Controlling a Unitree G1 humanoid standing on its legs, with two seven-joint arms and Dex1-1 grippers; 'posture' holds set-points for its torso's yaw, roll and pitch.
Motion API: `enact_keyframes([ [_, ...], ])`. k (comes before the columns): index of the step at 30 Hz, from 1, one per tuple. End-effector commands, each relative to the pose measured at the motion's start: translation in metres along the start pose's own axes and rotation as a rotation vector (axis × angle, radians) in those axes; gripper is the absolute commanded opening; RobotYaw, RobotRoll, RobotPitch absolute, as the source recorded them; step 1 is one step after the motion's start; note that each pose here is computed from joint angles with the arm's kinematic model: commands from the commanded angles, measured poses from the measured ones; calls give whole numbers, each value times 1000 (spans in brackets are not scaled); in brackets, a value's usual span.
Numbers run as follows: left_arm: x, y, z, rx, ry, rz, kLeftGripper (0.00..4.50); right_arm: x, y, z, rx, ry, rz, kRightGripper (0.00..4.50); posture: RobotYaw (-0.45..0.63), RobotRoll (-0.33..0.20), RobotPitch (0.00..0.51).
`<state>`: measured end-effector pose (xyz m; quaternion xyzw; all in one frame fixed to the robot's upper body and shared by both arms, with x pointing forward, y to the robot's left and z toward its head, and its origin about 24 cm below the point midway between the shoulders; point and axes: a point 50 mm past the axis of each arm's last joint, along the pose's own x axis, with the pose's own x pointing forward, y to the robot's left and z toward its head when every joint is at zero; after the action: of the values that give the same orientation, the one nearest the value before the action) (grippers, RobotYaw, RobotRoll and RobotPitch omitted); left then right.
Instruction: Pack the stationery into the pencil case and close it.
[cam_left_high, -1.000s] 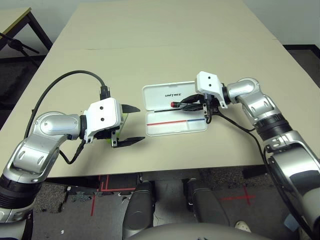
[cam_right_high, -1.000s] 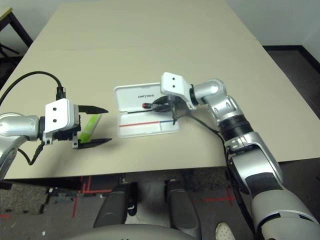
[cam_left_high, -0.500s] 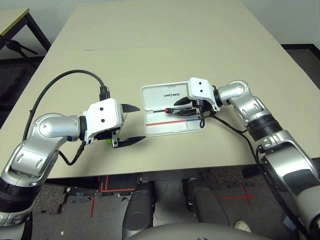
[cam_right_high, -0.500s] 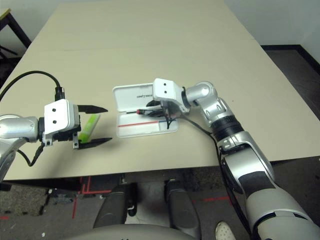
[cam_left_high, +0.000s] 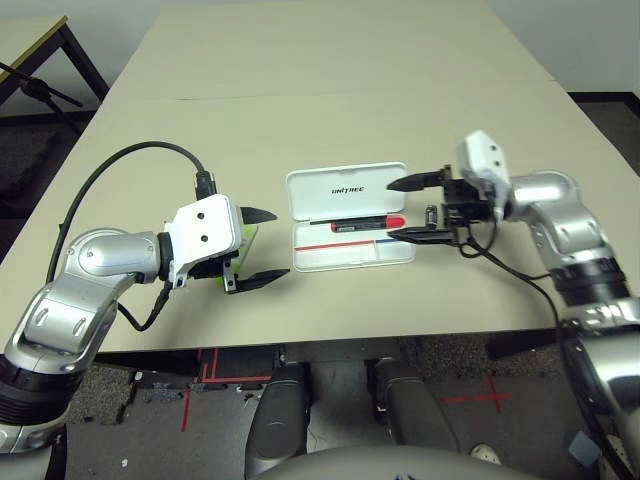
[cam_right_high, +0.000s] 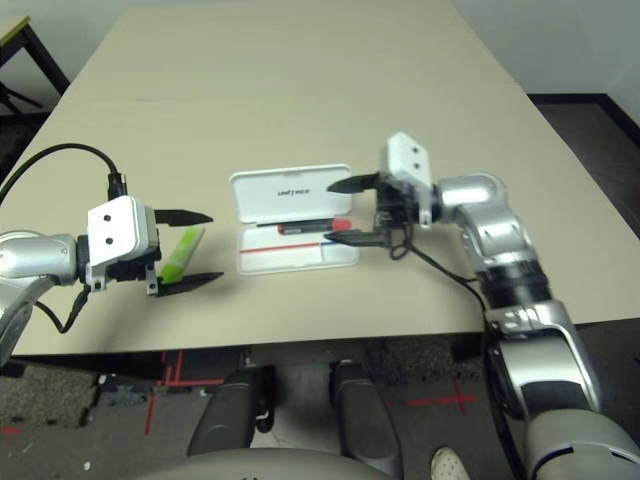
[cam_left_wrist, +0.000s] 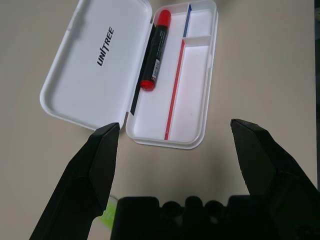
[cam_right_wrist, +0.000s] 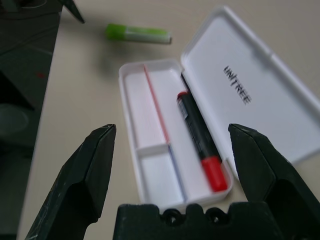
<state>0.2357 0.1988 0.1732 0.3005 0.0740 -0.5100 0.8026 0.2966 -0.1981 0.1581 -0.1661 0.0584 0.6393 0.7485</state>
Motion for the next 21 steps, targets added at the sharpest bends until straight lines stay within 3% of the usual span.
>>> enact_keyframes([
  [1,-1,0,-9,-33,11,20,4500,-13,16,1,40,11,44,4470,57,0,115],
  [8,-2,3,-18,-99,53,75,4500,-28,29,-3,80,60,38,4470,36,0,117],
  [12,-3,6,-27,-169,136,130,4500,-28,31,-3,80,73,40,4470,32,0,121],
  [18,-6,17,-51,-381,315,290,4500,-24,32,-5,77,82,43,4470,30,0,129],
  [21,-5,22,-55,-524,331,350,4500,-23,32,-6,75,87,42,4470,22,0,135],
])
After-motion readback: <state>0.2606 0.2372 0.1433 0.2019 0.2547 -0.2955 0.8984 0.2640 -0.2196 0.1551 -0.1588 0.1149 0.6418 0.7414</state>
